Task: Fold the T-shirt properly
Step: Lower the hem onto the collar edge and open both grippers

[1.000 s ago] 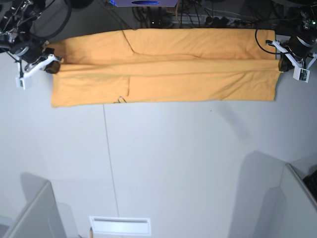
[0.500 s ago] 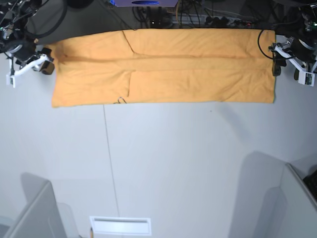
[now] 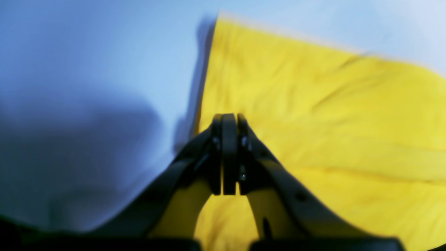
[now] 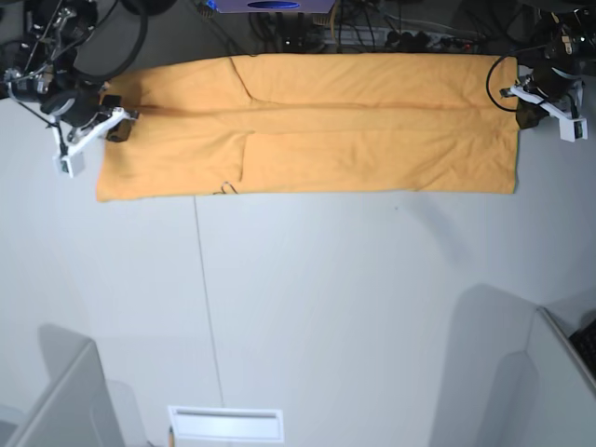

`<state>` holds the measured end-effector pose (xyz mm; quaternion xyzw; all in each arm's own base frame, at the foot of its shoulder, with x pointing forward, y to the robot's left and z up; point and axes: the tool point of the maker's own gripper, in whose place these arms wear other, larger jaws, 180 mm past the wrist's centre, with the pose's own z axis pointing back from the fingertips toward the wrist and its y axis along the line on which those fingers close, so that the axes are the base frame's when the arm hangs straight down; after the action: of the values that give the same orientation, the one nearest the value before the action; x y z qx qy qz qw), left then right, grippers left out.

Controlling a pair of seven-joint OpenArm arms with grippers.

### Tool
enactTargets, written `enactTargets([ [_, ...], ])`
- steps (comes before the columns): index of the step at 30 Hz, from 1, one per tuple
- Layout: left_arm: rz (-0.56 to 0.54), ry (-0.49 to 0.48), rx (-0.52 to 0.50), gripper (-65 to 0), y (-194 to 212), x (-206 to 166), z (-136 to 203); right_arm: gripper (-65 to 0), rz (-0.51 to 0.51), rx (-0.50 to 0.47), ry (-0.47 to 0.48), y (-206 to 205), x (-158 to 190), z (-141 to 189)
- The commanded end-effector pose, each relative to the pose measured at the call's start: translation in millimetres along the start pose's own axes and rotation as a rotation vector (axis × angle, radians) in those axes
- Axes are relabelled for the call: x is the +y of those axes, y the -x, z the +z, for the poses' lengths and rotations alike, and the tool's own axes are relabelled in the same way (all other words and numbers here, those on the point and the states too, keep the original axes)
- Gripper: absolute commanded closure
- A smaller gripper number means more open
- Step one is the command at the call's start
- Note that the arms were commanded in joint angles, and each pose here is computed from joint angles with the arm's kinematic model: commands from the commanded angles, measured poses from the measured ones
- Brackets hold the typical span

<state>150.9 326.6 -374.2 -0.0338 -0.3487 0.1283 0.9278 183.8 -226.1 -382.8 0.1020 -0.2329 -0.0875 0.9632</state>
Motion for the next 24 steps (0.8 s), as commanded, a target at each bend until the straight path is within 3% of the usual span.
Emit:
enactTargets([
  [1,-0.012,0.018,-0.056,0.0,-18,-3,0,0.0,0.013,-0.024,0.035,-10,-7,1],
  [5,0.035,0.011,-0.043,0.0,-14,5,-11,0.0,0.0,0.036,0.099,-1,-23,-11],
  [10,-0.047,-0.049,-0.027,0.0,-16,10,-10,0.0,0.006,0.021,0.1,-4,-21,-9],
  [14,-0.11,-0.039,-0.097,0.0,-39,-9,3,0.0,0.052,-0.014,0.099,-16,-12,-1],
  [17,-0.09,-0.032,-0.095,0.0,-39,-10,-4,0.0,0.129,0.012,0.049,-14,11,-11],
  [20,-0.116,-0.04,-0.02,0.0,-21,-12,-23,0.0,0.143,0.058,0.014,-3,22,-23],
  [24,-0.17,-0.084,0.082,0.0,7,-11,-39,0.0,0.066,0.083,0.023,8,13,-36],
])
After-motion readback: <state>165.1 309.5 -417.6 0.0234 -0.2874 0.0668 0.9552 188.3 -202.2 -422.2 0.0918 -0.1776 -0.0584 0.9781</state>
